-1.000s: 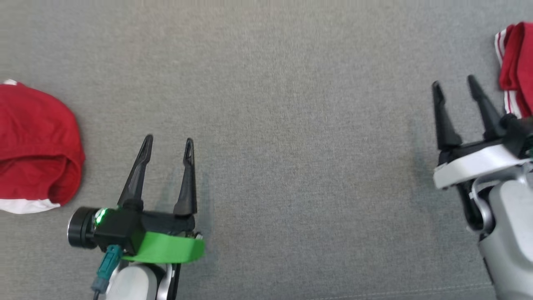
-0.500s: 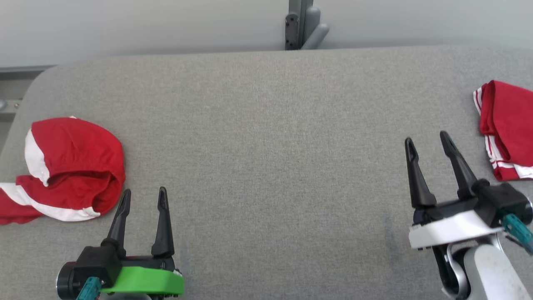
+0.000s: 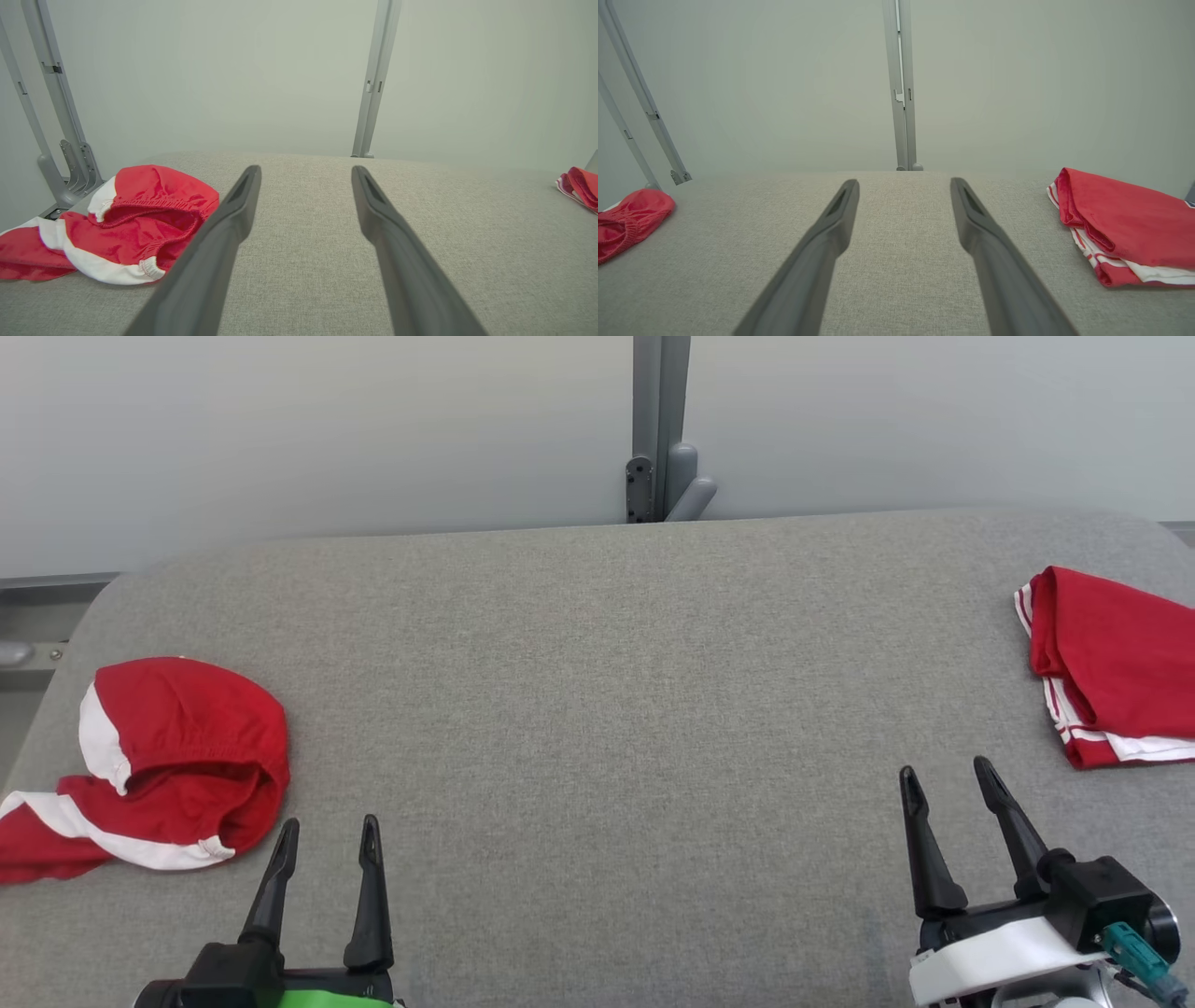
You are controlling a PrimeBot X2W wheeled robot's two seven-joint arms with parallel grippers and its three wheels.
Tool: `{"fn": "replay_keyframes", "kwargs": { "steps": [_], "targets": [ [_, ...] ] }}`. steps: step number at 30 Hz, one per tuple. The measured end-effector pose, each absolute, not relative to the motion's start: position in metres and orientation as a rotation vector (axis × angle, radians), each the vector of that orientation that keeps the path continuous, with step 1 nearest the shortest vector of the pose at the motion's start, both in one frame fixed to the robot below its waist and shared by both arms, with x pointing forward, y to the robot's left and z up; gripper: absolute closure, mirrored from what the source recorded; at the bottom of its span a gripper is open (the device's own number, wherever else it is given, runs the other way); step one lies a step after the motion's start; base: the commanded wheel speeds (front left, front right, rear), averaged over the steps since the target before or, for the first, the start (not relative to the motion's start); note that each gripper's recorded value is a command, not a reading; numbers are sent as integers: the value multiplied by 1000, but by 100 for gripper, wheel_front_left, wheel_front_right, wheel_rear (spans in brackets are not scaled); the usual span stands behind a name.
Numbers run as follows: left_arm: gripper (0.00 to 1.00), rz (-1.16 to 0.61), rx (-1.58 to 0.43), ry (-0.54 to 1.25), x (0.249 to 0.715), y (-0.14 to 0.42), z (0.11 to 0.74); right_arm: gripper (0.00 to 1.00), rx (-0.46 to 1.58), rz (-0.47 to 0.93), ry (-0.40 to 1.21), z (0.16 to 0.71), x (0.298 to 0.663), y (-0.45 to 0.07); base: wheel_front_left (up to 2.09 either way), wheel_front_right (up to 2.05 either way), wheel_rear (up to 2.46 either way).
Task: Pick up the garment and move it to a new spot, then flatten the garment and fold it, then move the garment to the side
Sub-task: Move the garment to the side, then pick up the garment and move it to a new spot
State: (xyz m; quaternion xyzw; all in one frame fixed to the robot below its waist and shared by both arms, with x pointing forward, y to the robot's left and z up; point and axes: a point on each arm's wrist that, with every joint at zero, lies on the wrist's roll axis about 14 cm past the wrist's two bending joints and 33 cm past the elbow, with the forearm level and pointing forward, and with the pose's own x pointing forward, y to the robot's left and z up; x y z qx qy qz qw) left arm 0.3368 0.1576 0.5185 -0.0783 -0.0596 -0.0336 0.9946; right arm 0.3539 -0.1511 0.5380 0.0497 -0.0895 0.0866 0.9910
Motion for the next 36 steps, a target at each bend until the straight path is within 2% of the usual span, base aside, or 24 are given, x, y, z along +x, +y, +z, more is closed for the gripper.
{"fn": "replay_keyframes", "kwargs": {
  "steps": [21, 36],
  "targets": [
    [0, -92, -132, -97, 330, 151, 511, 0, 114, 188, -138, 525, 341, -146, 0, 0, 0],
    [0, -56, -128, -96, 321, 161, 509, 0, 105, 244, -140, 527, 347, -131, 0, 0, 0]
  ]
}}
